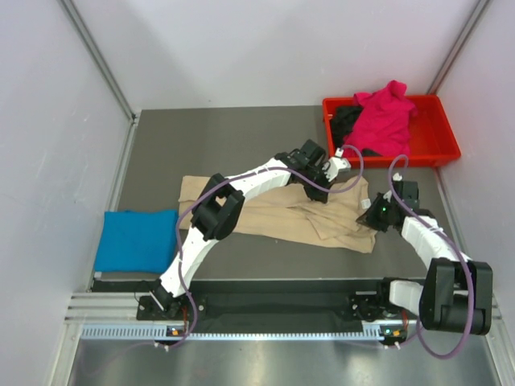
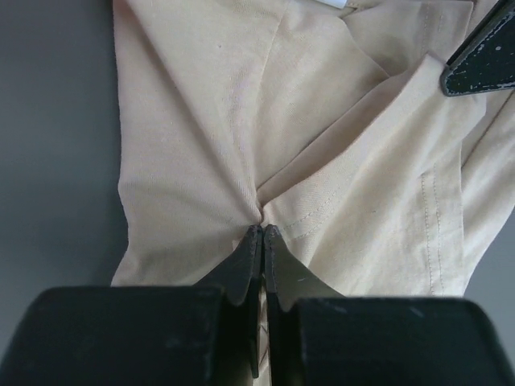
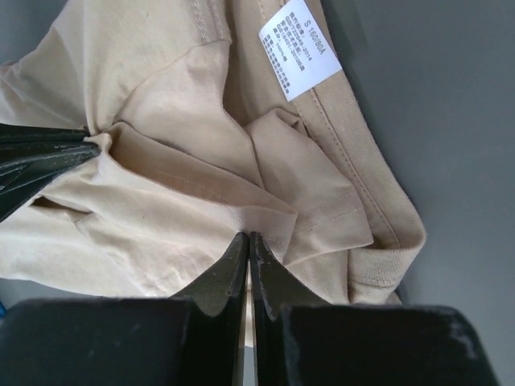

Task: Fold and stack the t-shirts
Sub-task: Fold the tshirt

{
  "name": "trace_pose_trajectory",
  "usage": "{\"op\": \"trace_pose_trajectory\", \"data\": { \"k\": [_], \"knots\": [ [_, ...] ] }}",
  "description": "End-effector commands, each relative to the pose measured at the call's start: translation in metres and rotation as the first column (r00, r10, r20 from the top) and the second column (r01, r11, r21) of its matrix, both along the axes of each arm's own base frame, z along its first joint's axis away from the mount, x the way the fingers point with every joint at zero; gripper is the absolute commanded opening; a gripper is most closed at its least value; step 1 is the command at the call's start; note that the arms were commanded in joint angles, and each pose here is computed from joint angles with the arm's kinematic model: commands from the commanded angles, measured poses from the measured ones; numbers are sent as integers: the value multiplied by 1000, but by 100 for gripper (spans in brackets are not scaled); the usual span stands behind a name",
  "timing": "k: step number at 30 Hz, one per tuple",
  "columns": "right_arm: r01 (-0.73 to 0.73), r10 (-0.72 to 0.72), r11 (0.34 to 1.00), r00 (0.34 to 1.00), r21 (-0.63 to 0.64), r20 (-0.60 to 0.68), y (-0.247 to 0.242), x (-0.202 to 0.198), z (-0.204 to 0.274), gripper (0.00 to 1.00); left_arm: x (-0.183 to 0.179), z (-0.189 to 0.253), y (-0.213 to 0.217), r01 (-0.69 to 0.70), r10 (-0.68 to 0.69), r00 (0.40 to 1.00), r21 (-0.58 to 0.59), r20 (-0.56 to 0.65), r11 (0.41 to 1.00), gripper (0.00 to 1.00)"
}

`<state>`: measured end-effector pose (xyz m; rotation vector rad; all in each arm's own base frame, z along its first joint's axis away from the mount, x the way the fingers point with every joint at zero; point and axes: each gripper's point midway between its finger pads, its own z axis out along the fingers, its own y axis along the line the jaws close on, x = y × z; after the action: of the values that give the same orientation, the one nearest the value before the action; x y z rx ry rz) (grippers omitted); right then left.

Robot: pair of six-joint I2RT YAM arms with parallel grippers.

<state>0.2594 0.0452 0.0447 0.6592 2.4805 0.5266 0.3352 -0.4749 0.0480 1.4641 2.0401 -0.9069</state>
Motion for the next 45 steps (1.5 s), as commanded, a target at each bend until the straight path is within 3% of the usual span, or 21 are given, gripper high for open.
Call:
{"op": "trace_pose_trajectory", "data": {
  "k": [1, 5, 9, 13, 18, 20, 23, 37, 45],
  "knots": [
    [-28, 29, 999, 998, -26, 58, 2, 9, 17, 0, -10, 53, -6, 36, -34, 999, -70, 23, 997, 2],
    [-41, 44, 998, 996, -41, 77, 2, 10, 24, 0, -14, 55, -5, 42, -41, 999, -69, 11, 997, 7],
    [-53, 55, 998, 997, -41, 63, 4, 8, 20, 0, -7, 55, -6, 28, -25, 999, -66, 33, 997, 34],
    [-65, 65, 998, 997, -19, 51, 10, 7, 12, 0, 14, 42, -9, -35, 39, 995, -48, 88, 998, 36],
    [-76, 77, 997, 996, -24, 45, 12, 4, 9, 0, 16, 42, -17, -43, 48, 997, -72, 61, 996, 26],
    [-75, 77, 997, 996, -29, 42, 11, 2, 7, 0, 7, 45, -18, -18, 20, 1000, -84, 17, 996, 11],
    [-71, 73, 997, 996, -35, 42, 9, 1, 6, 0, 0, 50, -15, -7, 7, 1000, -87, -4, 996, 0],
    [-117, 127, 989, 986, -95, 112, 7, 4, 38, 0, -25, 67, 12, 23, -24, 999, -34, -28, 999, 0],
    [-199, 201, 977, 979, -72, 29, 24, -31, 38, 0, -56, 76, 41, 48, -49, 997, -25, -55, 999, 0]
  ]
}}
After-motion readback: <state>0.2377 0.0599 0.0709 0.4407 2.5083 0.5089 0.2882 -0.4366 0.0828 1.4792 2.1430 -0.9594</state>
